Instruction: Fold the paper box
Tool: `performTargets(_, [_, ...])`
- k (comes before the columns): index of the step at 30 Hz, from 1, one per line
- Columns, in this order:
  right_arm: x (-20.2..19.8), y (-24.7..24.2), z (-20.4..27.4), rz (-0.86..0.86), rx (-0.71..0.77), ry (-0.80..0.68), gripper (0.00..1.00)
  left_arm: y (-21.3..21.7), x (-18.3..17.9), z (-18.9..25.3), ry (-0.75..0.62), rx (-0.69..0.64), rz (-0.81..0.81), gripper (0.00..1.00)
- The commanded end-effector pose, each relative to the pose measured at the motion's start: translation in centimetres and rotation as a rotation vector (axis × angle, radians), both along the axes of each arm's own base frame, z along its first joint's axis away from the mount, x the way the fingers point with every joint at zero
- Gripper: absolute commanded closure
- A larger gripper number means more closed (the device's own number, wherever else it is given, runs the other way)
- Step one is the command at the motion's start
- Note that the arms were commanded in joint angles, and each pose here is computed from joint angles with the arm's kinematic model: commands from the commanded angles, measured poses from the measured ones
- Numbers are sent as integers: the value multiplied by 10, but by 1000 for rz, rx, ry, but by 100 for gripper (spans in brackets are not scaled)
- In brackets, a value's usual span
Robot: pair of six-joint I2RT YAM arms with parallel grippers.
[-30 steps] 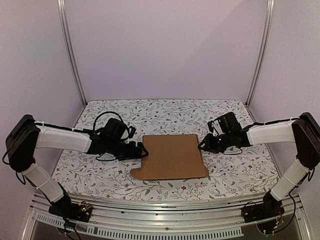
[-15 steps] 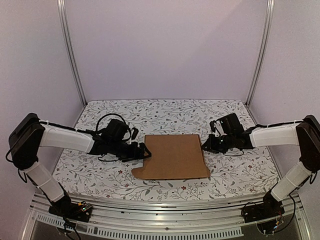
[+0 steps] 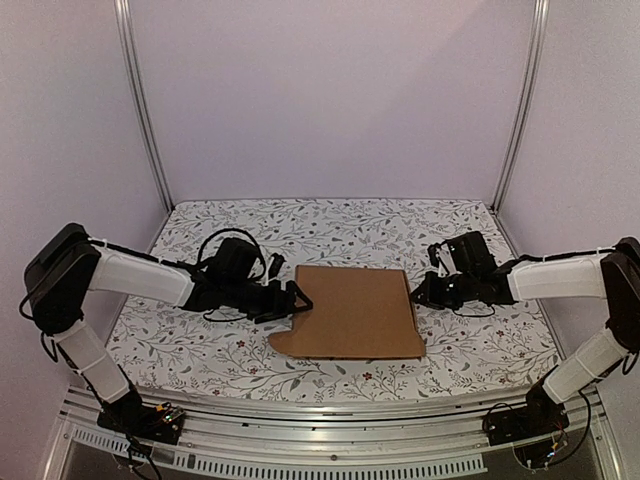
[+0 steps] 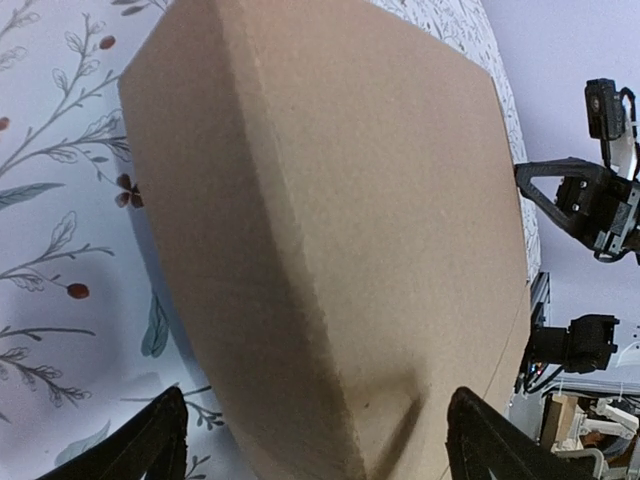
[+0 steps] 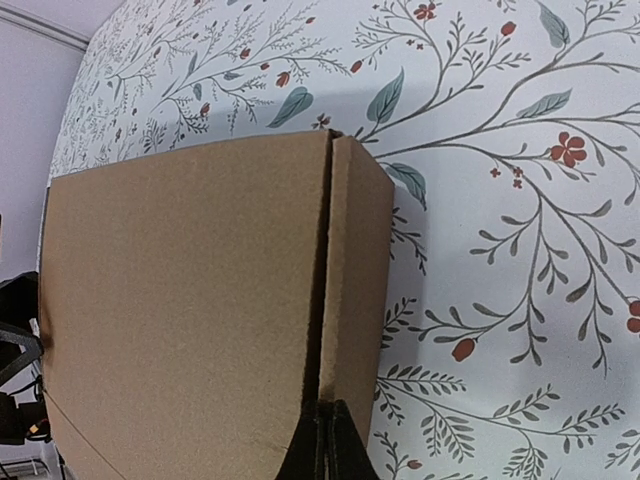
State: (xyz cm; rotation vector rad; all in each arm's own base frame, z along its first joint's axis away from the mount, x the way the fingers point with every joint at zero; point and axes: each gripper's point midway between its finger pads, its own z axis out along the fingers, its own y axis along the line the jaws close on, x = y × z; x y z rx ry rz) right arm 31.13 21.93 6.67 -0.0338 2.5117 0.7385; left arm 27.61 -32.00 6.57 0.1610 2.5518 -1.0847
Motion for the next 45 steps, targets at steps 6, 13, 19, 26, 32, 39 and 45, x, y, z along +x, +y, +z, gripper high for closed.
performTargets(6, [-31, -38, -43, -23, -141, 118, 100, -24, 8, 14, 17, -174, -26, 11])
performTargets(13, [-32, -42, -44, -29, -146, 117, 100, -41, 9, 25, 32, -281, -61, 12])
performTargets(19, [-33, -44, -44, -33, -150, 112, 100, -45, 9, 35, 36, -329, -76, 27])
performTargets(26, [-32, -40, -39, -14, -127, 100, 100, -47, 7, 47, 40, -389, -89, 49])
performTargets(32, [-26, -23, -4, 42, -34, 9, 91, -42, 6, 58, 35, -414, -88, 54])
performTargets(39, [-27, -8, 68, 131, 51, -184, 64, -27, 0, 74, 49, -458, -78, 53])
performTargets(45, [-40, 9, 122, 259, 46, -349, 49, -12, -7, 89, 89, -521, -80, 53])
